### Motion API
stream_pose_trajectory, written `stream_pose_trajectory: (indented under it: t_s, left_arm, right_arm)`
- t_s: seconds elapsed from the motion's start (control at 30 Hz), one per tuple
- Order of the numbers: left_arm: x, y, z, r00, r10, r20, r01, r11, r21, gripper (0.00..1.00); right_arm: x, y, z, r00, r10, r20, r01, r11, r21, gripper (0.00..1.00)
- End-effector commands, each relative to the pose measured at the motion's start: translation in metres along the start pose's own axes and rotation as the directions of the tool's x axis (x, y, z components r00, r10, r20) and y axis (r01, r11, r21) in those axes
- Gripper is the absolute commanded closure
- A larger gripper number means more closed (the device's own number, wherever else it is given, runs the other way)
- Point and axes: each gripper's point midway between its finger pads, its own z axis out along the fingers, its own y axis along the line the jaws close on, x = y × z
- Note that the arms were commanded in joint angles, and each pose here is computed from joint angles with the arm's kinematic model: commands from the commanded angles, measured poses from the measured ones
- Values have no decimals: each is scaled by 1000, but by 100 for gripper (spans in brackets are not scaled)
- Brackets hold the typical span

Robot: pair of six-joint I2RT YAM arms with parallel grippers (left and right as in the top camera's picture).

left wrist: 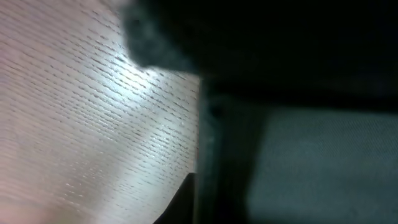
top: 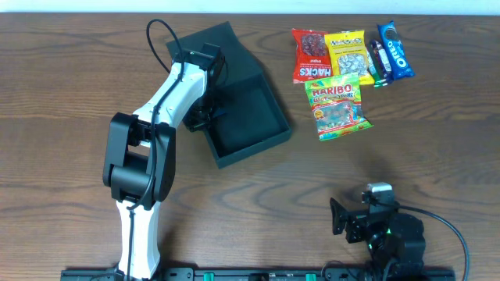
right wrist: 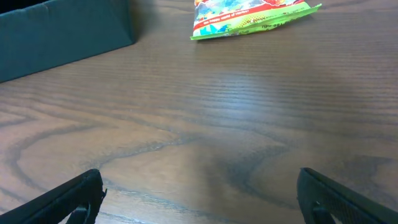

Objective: Pack container

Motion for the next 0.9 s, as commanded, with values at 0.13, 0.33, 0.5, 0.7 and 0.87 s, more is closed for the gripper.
stream_pose_trajectory:
  t_s: [0.13, 0.33, 0.5, 0.7, 0.87]
  left_arm:
    - [-28, 33, -3, 983, 115, 145, -85, 977, -198, 94]
    - [-45, 35, -7, 934, 312, 177, -258, 927, -271, 94]
    - [-51, 28, -7, 881, 441, 171, -385, 878, -282, 94]
    - [-53, 27, -8, 866, 469, 172, -412, 865, -287, 94]
    - [-54, 26, -7, 856, 488, 169, -431, 855, -287, 94]
  right_arm:
    - [2, 0, 1, 1000, -2, -5, 2, 1000, -1, 1]
    - [2, 0, 1, 1000, -2, -5, 2, 1000, -1, 1]
    - [2, 0, 1, 1000, -2, -5, 2, 1000, -1, 1]
    - [2, 0, 1, 1000, -2, -5, 2, 1000, -1, 1]
    - [2, 0, 1, 1000, -2, -5, 2, 1000, -1, 1]
